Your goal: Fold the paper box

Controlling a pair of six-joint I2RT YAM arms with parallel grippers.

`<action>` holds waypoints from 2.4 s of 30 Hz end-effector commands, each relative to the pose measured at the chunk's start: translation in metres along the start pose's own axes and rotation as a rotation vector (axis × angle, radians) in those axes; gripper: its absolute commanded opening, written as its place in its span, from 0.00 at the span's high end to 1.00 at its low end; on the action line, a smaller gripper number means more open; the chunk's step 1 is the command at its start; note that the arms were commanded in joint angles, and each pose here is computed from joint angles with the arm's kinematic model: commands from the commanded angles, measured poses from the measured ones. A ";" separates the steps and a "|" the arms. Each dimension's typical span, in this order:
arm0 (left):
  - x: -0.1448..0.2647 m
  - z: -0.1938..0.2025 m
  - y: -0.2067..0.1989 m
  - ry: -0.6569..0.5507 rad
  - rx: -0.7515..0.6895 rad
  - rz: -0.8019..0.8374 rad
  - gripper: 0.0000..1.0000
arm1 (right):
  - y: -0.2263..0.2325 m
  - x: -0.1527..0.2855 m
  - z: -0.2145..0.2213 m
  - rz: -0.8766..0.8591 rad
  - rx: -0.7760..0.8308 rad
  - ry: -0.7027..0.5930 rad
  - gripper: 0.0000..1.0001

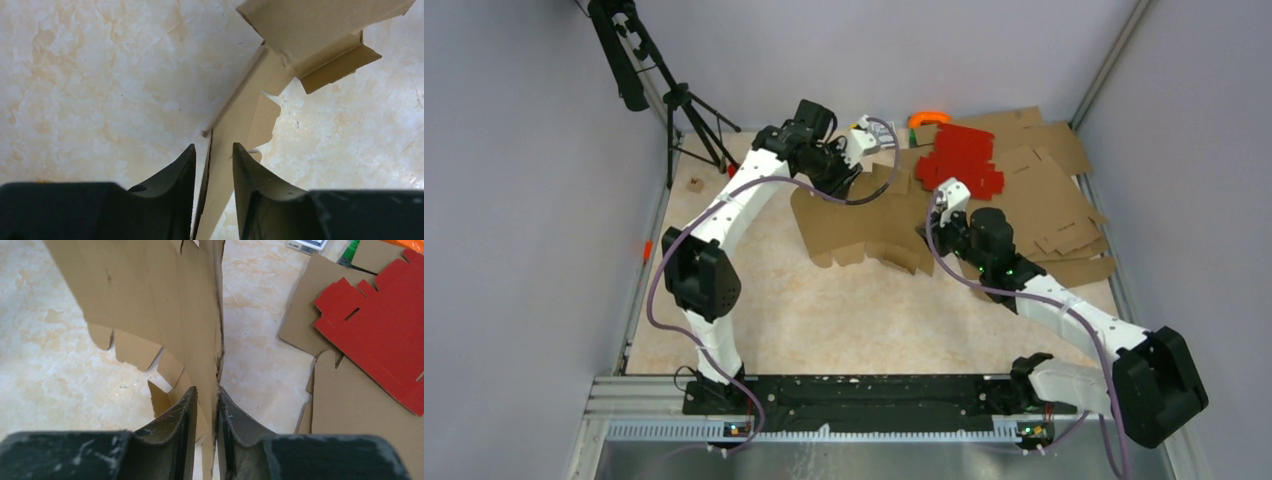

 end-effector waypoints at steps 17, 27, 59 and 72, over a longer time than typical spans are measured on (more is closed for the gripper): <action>0.027 0.006 -0.024 0.024 0.296 -0.278 0.95 | -0.018 0.026 0.047 0.245 -0.260 0.057 0.18; 0.042 0.015 -0.060 -0.056 0.351 -0.171 0.91 | 0.033 0.011 0.034 -0.060 -0.364 0.087 0.12; 0.004 0.039 -0.086 0.092 0.269 -0.205 0.92 | -0.005 -0.081 0.089 0.136 -1.036 0.195 0.14; -0.010 0.054 -0.079 0.197 0.216 -0.319 0.99 | -0.001 -0.080 0.104 0.171 -1.102 0.273 0.37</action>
Point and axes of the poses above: each gripper's point midway between its finger pads, its own x axis back along the fingers, its own y axis along the line the jaws close on, z = x × y, the point moved 1 cm from there along x, back along the fingers, and after that the axes turned 6 degrees about x, right-handed, at the moved point
